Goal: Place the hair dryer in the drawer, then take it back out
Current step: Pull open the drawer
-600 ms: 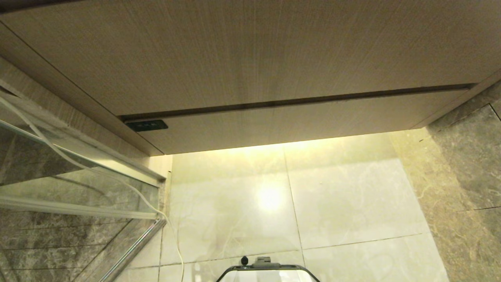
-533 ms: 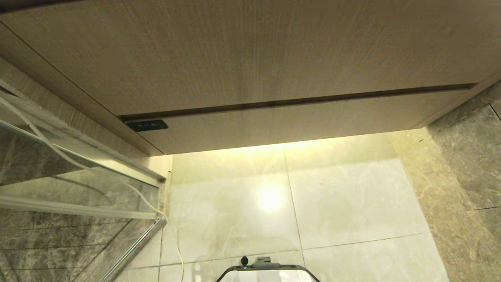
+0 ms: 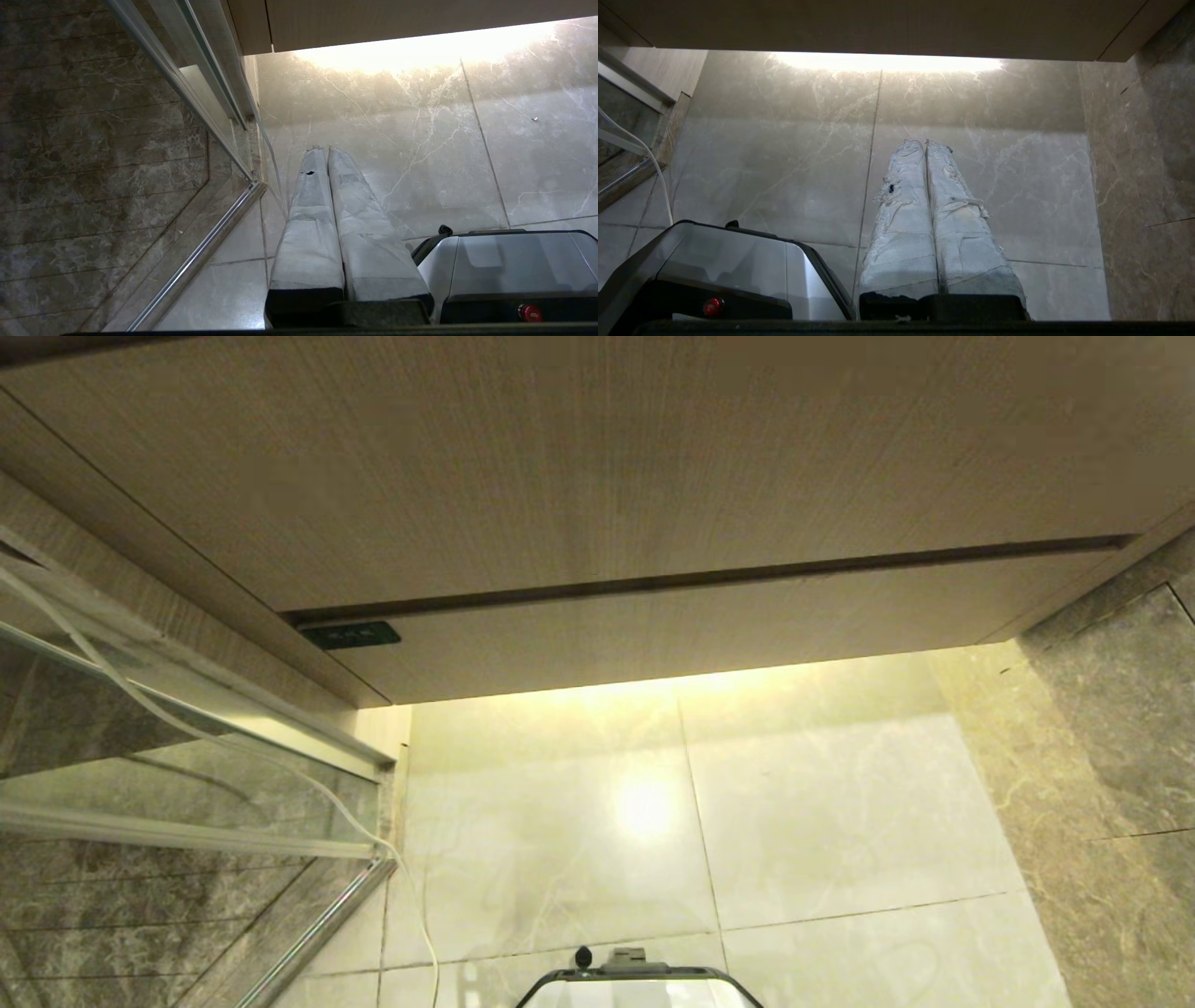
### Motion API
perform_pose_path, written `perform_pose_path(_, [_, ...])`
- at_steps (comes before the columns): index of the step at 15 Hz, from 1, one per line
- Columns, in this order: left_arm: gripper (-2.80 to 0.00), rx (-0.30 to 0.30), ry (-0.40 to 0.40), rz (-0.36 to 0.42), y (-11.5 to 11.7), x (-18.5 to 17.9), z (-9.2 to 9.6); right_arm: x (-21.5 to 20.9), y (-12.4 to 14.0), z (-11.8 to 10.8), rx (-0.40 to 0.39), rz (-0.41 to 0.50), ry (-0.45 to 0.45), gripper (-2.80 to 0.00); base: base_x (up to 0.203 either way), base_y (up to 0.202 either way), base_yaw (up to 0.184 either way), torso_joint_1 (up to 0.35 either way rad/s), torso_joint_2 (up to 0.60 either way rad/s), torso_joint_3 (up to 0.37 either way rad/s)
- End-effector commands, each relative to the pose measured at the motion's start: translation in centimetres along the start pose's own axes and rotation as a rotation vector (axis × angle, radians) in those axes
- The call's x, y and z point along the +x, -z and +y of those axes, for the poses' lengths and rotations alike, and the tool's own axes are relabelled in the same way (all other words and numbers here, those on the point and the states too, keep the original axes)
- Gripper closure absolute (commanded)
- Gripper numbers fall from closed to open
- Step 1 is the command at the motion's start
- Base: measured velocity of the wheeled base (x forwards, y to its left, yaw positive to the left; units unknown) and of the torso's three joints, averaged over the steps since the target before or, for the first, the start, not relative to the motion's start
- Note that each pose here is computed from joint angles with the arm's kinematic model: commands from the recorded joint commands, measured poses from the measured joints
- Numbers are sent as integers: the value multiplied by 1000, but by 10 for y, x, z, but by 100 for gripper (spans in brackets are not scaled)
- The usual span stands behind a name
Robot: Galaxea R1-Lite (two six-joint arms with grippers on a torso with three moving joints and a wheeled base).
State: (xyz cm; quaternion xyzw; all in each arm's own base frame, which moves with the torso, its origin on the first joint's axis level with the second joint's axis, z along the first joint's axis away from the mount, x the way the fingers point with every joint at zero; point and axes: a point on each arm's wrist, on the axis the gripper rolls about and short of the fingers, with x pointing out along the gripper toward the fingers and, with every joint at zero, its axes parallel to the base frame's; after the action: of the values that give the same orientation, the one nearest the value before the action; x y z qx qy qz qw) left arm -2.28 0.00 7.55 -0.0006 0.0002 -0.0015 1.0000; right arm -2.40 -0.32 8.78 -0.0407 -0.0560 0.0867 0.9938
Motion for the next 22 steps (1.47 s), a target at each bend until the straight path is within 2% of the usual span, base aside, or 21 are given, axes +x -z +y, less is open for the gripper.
perform_pose_path(1, [0,0,-1,-1,0,0,0,-18,-38,-3,-5,-137,13,0,0,0,0,0,0,0])
perform_pose_path(3, [0,0,0,1,0,0,0,-49,-98,-8,-7,-239,24,0,0,0,0,0,0,0])
perform_pose_path(4, [0,0,-1,1,0,0,0,-65,-127,-10,-7,-256,27,0,0,0,0,0,0,0])
perform_pose_path(6, [0,0,0,1,0,0,0,-84,-181,-14,-7,-220,21,0,0,0,0,0,0,0])
perform_pose_path(8, [0,1,-1,0,0,0,0,-63,-221,-17,-4,-47,-20,0,0,0,0,0,0,0])
perform_pose_path(10, [0,0,0,0,0,0,0,-19,-239,-19,-7,144,-78,0,0,0,0,0,0,0])
perform_pose_path(12, [0,0,0,0,0,0,0,33,-243,-20,-14,316,-190,0,0,0,0,0,0,0])
perform_pose_path(15, [0,0,0,1,0,0,0,113,-235,-14,-54,472,-421,0,0,0,0,0,0,0])
perform_pose_path(16, [0,0,-1,1,0,0,0,137,-229,-11,-64,513,-486,-280,0,0,0,0,0,0])
perform_pose_path(19, [0,0,-1,-1,0,0,0,204,-199,-4,-113,647,-599,-280,0,0,0,0,0,0])
perform_pose_path(20, [0,0,0,0,0,0,0,221,-189,-3,-150,681,-610,-280,0,0,0,0,0,0])
perform_pose_path(22, [0,0,0,0,0,0,0,255,-170,-2,-275,684,-574,-280,0,0,0,0,0,0])
